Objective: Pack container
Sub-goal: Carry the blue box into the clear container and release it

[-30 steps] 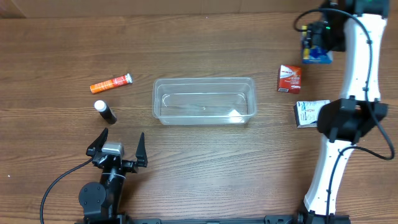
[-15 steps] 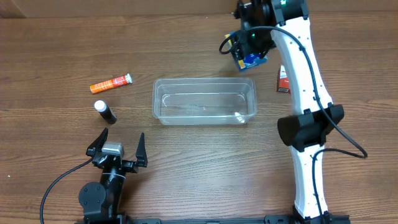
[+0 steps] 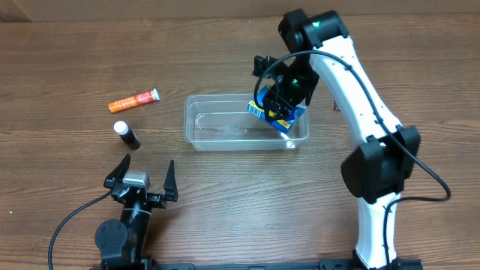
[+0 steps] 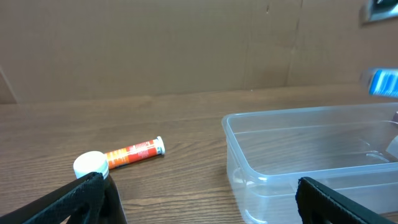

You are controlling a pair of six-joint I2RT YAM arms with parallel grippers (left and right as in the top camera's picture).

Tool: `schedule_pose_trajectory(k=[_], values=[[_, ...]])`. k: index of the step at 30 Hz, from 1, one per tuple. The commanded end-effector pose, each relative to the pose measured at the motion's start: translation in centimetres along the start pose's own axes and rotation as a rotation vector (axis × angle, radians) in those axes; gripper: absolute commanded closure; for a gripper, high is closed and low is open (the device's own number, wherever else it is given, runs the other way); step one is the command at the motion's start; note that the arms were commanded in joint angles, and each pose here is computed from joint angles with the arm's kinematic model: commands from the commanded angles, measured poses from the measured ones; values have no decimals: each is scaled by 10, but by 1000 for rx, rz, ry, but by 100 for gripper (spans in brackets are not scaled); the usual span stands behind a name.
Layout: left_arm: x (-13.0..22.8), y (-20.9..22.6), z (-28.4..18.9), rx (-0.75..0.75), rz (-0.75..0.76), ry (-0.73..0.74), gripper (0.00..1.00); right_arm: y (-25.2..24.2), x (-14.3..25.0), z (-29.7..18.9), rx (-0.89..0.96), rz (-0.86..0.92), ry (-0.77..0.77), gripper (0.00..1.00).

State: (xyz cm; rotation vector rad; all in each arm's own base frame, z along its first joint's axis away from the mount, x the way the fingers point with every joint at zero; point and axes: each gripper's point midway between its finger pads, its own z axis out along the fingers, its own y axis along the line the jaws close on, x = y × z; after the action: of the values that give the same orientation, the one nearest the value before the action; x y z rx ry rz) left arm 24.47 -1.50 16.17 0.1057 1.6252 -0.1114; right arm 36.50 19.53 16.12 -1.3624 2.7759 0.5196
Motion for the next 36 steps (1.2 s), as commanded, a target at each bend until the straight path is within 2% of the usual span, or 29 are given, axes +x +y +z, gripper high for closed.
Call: schedule_pose_trajectory(k=[1,7,11,20,24,26,27,28,30,34,35,36], values=[[0,1,0,-2,10,-6,0,20,1,-8,-54,-176,-45,20],[0,1,0,-2,10,-6,0,31,27,28,-193,-403,22,17],[0,1,0,-2,10,-6,0,28,24,30,-179,-500,4,14],[0,1,0,-2,10,-6,0,14,14,34,-117,-506,-14,11],[0,1,0,-2,10,-6,0,5,3,35,-75,-324,-40,13],[0,1,0,-2,10,-6,0,4,1,35,-71,-222,-42,20],[0,1,0,-2,10,-6,0,2,1,33,-53,-153,-36,27],[0,1,0,-2,10,-6,0,-3,-1,29,-26,-99,-33,28],[0,1,0,-2,10,-6,0,-8,-4,18,23,-38,-38,24],[0,1,0,-2,10,-6,0,-31,-8,-20,183,120,-72,5],[0,1,0,-2,10,-6,0,-44,-7,-34,227,220,-103,0],[0,1,0,-2,10,-6,0,-58,-2,-46,260,324,-130,0]])
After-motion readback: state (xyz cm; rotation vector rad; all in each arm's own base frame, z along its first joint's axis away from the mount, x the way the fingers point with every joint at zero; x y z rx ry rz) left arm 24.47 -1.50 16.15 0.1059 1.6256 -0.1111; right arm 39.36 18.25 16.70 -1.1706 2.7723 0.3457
